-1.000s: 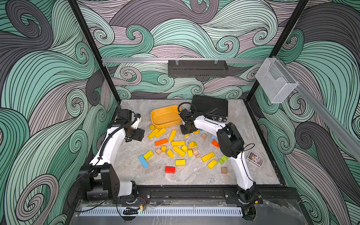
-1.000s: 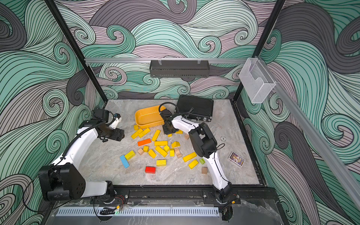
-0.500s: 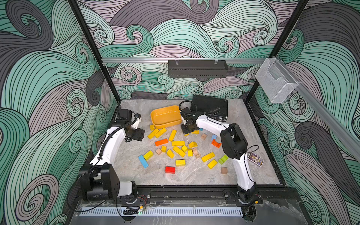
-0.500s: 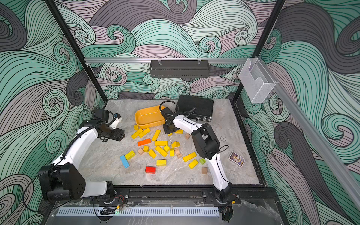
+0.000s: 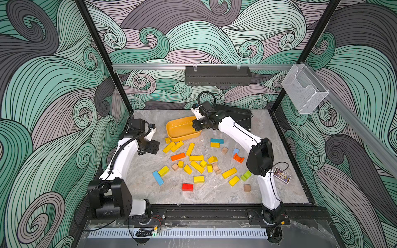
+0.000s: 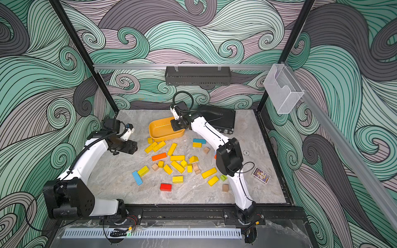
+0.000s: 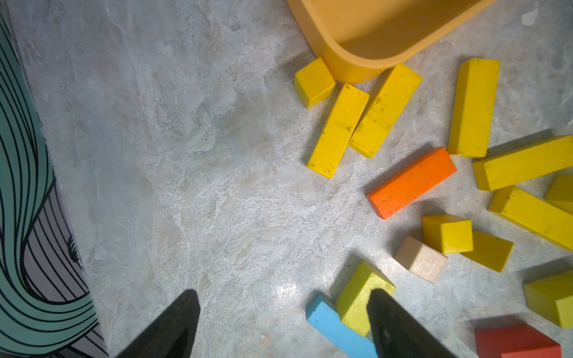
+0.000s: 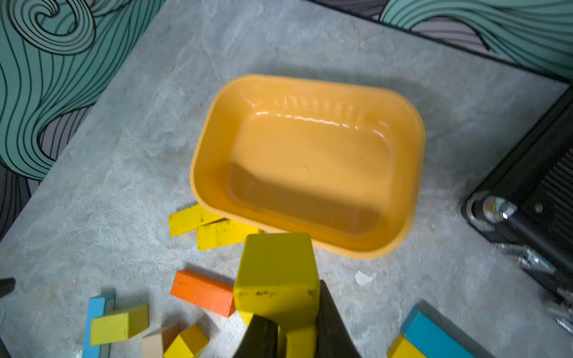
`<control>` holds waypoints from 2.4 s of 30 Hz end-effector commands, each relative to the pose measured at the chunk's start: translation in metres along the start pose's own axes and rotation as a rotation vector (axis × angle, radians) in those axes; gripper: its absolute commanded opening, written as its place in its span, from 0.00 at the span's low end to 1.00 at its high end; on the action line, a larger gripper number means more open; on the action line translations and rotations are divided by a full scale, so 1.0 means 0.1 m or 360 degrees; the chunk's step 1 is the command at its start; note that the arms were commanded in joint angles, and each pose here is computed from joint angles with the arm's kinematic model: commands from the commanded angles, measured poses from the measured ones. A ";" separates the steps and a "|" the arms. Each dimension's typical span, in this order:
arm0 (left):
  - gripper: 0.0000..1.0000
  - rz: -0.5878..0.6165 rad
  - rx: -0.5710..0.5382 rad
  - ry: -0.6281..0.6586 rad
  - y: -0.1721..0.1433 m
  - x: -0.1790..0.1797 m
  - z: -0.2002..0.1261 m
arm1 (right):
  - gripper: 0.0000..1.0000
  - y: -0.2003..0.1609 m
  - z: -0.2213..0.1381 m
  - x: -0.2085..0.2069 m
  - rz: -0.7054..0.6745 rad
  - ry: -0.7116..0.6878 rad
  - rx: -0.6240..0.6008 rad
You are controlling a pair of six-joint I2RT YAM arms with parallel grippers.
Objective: Pick out the yellow building blocks
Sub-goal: Place the building block in the storage box, then pick up the building block from the center of the board.
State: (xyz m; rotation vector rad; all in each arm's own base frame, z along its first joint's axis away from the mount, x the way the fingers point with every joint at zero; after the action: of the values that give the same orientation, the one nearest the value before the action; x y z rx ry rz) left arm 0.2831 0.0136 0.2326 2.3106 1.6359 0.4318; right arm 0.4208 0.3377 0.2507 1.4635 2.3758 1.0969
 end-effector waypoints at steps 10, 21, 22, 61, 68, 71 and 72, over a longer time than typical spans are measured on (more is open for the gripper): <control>0.86 0.0058 0.0079 -0.0181 0.15 0.01 0.12 | 0.01 0.05 0.94 -0.09 -0.0064 0.0032 -0.0036; 0.86 0.0047 0.0095 -0.0222 0.20 0.02 0.30 | 0.20 -0.15 1.11 -0.22 -0.0152 -0.0084 0.0073; 0.86 0.0046 0.0093 -0.0222 0.20 0.02 0.32 | 0.22 -0.17 1.12 -0.22 -0.0160 -0.0092 0.0084; 0.70 0.0398 0.0152 -0.0178 0.99 -0.01 1.48 | 0.36 -0.66 -0.91 -0.18 -0.0104 -0.0206 0.0128; 0.64 0.0475 0.0171 -0.0298 1.03 -0.05 1.56 | 0.35 -0.76 -0.94 -0.23 -0.0119 -0.0239 0.0156; 0.59 0.0490 0.0199 -0.0365 1.01 -0.08 1.59 | 0.35 -0.79 -0.94 -0.24 -0.0123 -0.0247 0.0166; 0.58 0.0495 0.0192 -0.0381 1.00 -0.09 1.59 | 0.35 -0.79 -0.94 -0.24 -0.0124 -0.0249 0.0167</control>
State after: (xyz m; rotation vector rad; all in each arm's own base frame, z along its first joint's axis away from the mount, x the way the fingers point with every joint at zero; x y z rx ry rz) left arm 0.4313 -0.0294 0.1245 2.5893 1.2977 0.1942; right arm 0.3348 0.2557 0.2533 1.4247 2.4164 0.8062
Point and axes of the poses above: each gripper's point midway between its finger pads, its own z axis out along the fingers, its own x axis along the line the jaws close on, y = z × x, the point moved 9 cm from there along -z, back along the fingers, and after that the axes turned 5 degrees about z, right-handed, at the moved point
